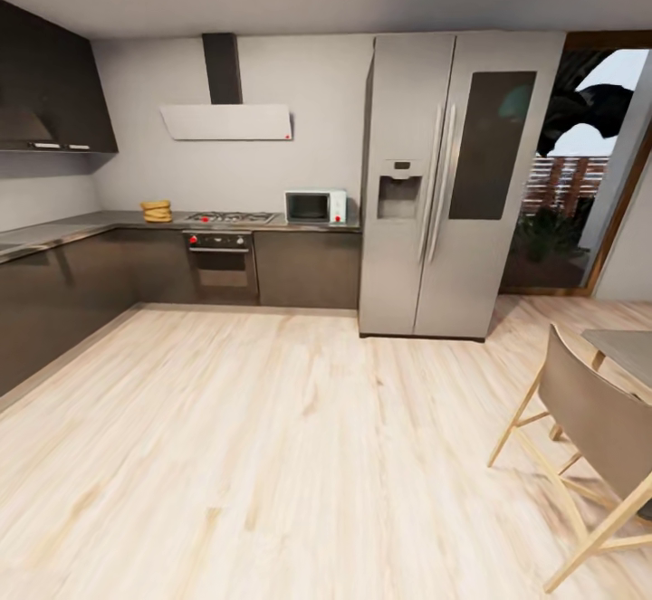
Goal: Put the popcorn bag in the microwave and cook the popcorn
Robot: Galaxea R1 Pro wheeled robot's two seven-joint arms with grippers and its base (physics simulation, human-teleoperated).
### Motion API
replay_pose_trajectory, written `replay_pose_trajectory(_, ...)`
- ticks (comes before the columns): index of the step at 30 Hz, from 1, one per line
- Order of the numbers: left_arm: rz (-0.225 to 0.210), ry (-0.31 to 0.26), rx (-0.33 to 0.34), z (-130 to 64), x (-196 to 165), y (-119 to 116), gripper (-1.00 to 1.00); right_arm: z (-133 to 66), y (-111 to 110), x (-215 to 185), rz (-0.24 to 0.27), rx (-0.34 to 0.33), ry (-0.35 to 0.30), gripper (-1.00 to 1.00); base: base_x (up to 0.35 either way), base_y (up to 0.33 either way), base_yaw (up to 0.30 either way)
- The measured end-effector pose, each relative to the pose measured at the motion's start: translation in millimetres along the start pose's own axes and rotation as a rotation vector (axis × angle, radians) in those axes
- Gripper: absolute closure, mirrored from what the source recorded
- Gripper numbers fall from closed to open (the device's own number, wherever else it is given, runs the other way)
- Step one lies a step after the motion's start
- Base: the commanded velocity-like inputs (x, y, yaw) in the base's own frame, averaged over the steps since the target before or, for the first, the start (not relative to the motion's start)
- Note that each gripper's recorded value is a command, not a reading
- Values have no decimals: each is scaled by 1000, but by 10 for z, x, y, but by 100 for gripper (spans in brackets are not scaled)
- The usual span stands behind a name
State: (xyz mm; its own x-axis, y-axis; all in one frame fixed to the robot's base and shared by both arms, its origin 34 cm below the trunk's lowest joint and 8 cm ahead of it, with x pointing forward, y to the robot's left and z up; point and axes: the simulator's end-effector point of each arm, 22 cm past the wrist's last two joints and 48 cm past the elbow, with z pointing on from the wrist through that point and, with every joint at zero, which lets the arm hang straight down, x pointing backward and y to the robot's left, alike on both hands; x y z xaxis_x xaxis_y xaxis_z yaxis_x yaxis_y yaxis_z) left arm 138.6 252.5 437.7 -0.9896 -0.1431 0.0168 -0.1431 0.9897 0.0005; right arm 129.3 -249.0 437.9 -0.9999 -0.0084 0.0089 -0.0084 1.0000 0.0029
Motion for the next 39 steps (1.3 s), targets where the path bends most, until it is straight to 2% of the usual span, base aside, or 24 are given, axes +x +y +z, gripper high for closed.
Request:
replay_pose_trajectory(11, 0, 9, 0, 0, 17, 0, -100, 0, 2, 1, 9, 0, 1, -100, 320, 120, 0)
replay_pose_trajectory(32, -2, 9, 0, 0, 17, -1, -100, 0, 4, 0, -12, -1, 0, -100, 320, 110, 0)
replay_pose_trajectory(39, -2, 10, 0, 0, 20, 0, -100, 0, 3, -3, 2, -1, -1, -100, 320, 104, 0)
